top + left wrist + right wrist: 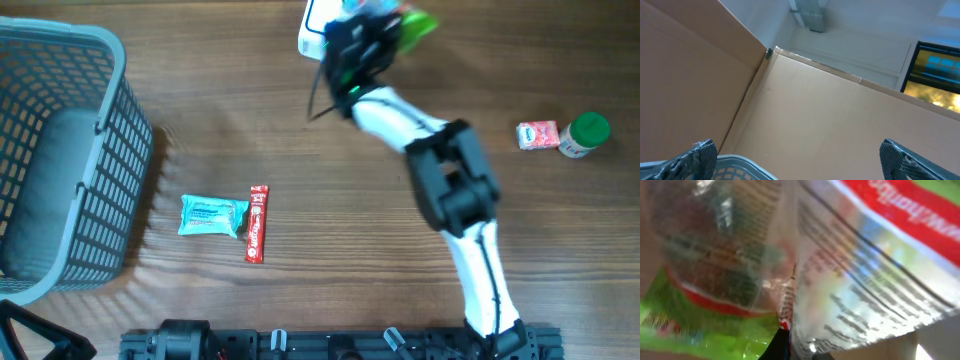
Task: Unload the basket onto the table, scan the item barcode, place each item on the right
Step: 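Carry the snack bag up to the scanner and hold it there, then carry the snack bag right and drop it beside the candy box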
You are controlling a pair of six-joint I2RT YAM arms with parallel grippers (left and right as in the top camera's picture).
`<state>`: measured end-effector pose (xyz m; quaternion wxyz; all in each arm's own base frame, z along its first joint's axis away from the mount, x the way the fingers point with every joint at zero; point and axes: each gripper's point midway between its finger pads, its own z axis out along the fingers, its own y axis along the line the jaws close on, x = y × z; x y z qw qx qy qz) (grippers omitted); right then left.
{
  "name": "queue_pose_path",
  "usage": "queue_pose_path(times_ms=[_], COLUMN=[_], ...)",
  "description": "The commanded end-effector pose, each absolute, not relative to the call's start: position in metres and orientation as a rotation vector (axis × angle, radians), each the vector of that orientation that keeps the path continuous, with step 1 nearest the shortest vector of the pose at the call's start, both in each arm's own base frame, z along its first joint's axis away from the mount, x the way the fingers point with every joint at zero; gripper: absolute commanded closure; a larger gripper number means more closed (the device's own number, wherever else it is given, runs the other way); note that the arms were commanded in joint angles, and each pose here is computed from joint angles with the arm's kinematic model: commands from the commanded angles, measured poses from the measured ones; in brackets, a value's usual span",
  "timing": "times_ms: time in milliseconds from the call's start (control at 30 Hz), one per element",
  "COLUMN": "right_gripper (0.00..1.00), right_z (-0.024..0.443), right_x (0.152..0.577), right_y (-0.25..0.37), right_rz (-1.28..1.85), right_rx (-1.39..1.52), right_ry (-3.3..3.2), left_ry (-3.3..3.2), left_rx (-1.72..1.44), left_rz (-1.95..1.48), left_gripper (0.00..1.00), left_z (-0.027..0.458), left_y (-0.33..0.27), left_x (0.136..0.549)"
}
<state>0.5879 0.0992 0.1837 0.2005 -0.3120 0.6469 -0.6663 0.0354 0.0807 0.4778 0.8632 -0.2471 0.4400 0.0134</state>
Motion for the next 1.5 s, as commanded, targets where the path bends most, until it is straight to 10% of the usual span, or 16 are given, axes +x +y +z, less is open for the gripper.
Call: queue_pose_path(times_ms=[0,467,1467], right_gripper=[0.96,0.96,0.96], right_z=[0.233,0.212,0.201], right_x=[0.562,0.531,0.527], right_y=[-0.003,-0.146,-0.156], right_rz=[-1.992,-2.096,-2.116], right_rx=[-0.428,0.024,0.014], right_ry=[1.992,2.126,2.154], left_ry=[0.916,0.917,0.939], left_rx=[-0.532,-0.532,-0.532], left_rz=[0.033,0.033,0.04], left_gripper=[0.0,0.0,0.0], left_z=[0.477,0.476,0.472], left_y=[0.082,0.082,0.082], left_x=[0.034,0.034,0.036])
